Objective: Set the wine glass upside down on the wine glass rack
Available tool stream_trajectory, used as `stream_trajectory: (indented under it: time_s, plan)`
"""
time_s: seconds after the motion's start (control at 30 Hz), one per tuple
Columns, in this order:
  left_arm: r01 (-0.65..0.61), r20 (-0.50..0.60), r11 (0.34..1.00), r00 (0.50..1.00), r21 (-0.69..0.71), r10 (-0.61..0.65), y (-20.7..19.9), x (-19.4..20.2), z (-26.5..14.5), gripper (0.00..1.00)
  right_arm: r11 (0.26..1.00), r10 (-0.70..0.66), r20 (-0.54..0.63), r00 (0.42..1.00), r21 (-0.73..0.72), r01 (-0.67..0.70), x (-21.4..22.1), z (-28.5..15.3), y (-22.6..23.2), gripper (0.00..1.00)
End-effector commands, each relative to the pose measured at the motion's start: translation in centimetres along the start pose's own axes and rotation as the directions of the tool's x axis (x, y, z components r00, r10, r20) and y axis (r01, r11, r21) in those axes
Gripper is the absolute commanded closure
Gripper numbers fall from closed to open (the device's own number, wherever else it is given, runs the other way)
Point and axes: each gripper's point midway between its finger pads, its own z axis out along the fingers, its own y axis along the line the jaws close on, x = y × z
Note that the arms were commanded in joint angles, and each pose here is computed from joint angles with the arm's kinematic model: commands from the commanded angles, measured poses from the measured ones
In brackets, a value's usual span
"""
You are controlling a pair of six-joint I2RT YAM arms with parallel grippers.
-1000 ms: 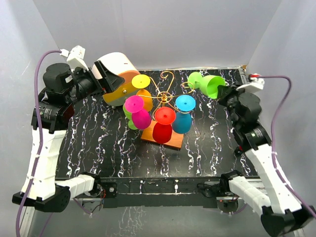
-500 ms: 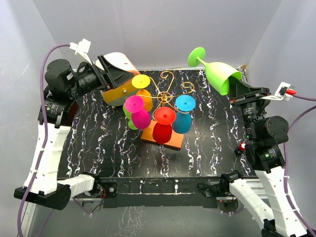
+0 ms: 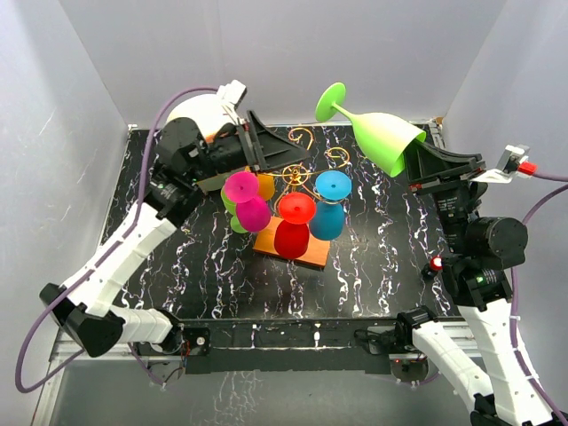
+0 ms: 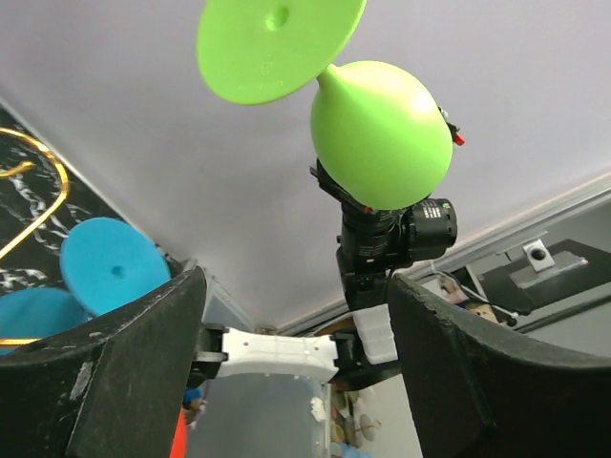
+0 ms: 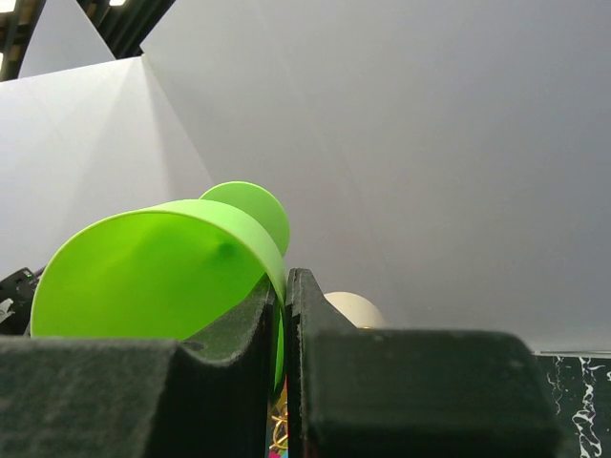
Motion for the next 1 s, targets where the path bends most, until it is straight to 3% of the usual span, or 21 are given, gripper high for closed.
stream_trajectory:
  time_s: [0.0, 0.4, 0.6, 0.97]
  plan:
    - [-0.022, 0.1, 0.994, 0.995, 0.108, 0.011, -3.5, -1.6, 1.5, 0.25, 0.996, -0.049, 0.066, 0.997, -0.076, 0.054, -2.2, -0.1, 2.0, 1.0]
    - [0.121, 0.278, 0.975, 0.945, 0.185, -0.17, -6.2, -2.6, 5.4, 0.27, 0.972, -0.133, 0.068, 0.989, -0.185, 0.144, -2.2, -0.5, 3.8, 1.0]
    - [0.268, 0.31, 0.953, 0.902, 0.142, -0.3, -4.0, -3.2, 7.2, 0.26, 0.961, -0.163, 0.052, 0.985, -0.219, 0.171, -1.9, -0.5, 4.4, 1.0]
    - [0.278, 0.356, 0.937, 0.871, 0.212, -0.339, -4.6, -3.7, 6.5, 0.46, 0.953, -0.211, 0.029, 0.977, -0.216, 0.212, -1.0, -0.6, 3.8, 1.0]
